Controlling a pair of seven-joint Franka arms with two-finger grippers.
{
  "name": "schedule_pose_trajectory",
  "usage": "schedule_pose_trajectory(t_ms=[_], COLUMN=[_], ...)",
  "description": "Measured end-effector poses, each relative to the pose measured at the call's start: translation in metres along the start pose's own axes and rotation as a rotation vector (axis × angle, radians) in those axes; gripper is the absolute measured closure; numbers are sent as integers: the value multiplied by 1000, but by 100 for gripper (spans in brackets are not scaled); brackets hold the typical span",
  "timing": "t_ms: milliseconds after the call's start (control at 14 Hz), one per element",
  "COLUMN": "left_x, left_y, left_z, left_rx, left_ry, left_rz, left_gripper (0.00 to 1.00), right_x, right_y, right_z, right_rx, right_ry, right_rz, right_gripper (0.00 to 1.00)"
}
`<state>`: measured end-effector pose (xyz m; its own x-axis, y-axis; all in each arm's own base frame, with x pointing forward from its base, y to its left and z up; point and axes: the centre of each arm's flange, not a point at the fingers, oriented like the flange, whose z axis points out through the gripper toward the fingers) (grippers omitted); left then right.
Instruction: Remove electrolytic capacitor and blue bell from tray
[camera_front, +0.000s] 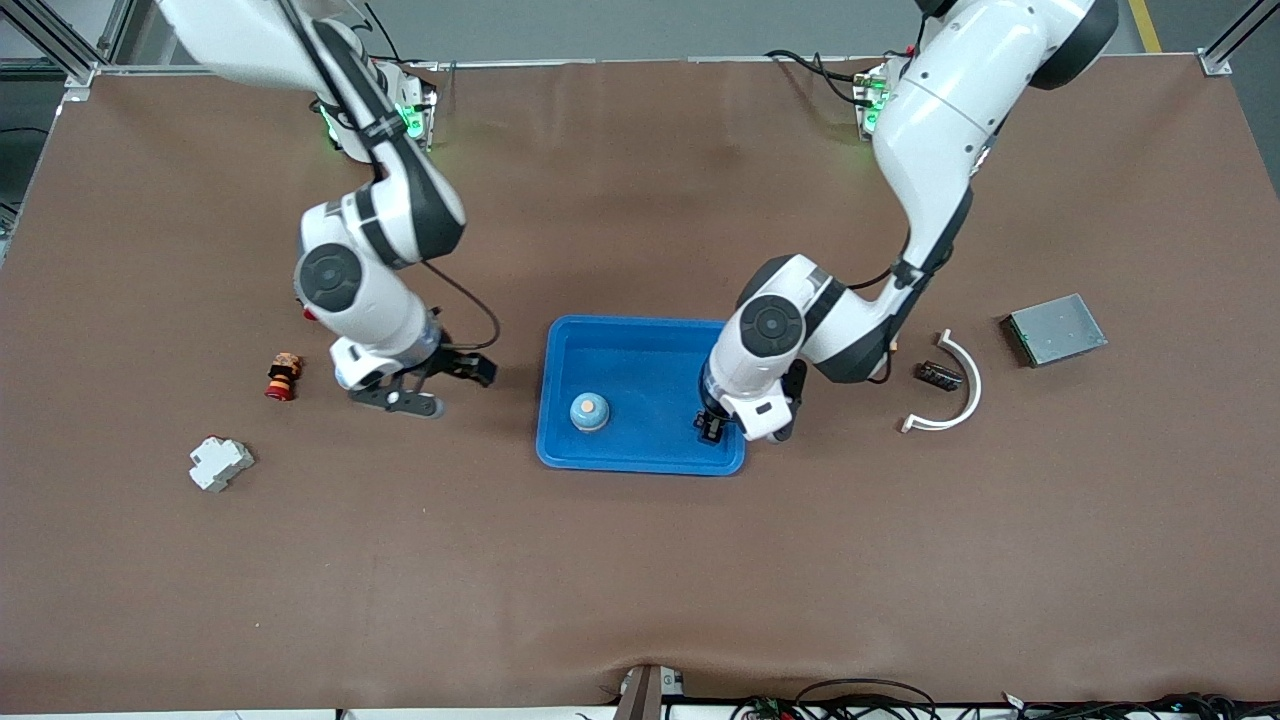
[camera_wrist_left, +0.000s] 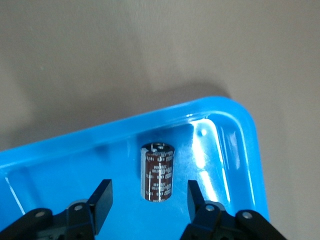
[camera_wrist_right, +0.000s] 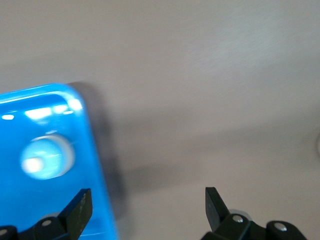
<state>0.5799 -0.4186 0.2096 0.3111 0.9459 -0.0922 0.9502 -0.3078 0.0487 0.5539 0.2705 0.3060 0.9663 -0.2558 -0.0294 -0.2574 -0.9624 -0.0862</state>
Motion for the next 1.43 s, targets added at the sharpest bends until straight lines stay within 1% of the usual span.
schedule_pose_trajectory(t_ms=[71,143,214,286,357,429,500,571,643,857,1071,1214,1429], left_x=[0,2,6,10,11,11,11,11,10,12,27,53,116], left_y=[0,1,1,2,3,3,3,4,6,21,39,48,51], left_z=[6,11,16,20,23,24,25,25,23,-3,-61,-107,-166], left_rx=[3,8,13,12,6,2,-1,-3,-10,-64,-132,-125,-89], left_ry=[4,7,10,11,9,5,4,3,1,6,24,59,114], left_rz=[0,-4,-9,-13,-15,-15,-15,-15,-14,-6,9,50,136], left_gripper=[35,35,38,38,44,44,48,60,67,66,66,66,66], right_x=[-6,-10,-13,-14,-14,-12,-9,-6,-3,3,5,5,1], right_y=[-17,-32,-47,-61,-74,-85,-95,-105,-114,-133,-137,-138,-142], right_z=[-2,0,5,11,19,27,36,43,50,66,88,104,121], right_rx=[7,12,15,18,21,19,13,4,-8,-28,-43,-65,-82], right_ry=[5,7,8,8,7,3,-4,-7,-2,13,5,11,23], right_rz=[22,43,65,84,97,106,115,124,131,145,154,160,163], right_gripper=[0,0,0,0,0,0,0,0,0,0,0,0,0])
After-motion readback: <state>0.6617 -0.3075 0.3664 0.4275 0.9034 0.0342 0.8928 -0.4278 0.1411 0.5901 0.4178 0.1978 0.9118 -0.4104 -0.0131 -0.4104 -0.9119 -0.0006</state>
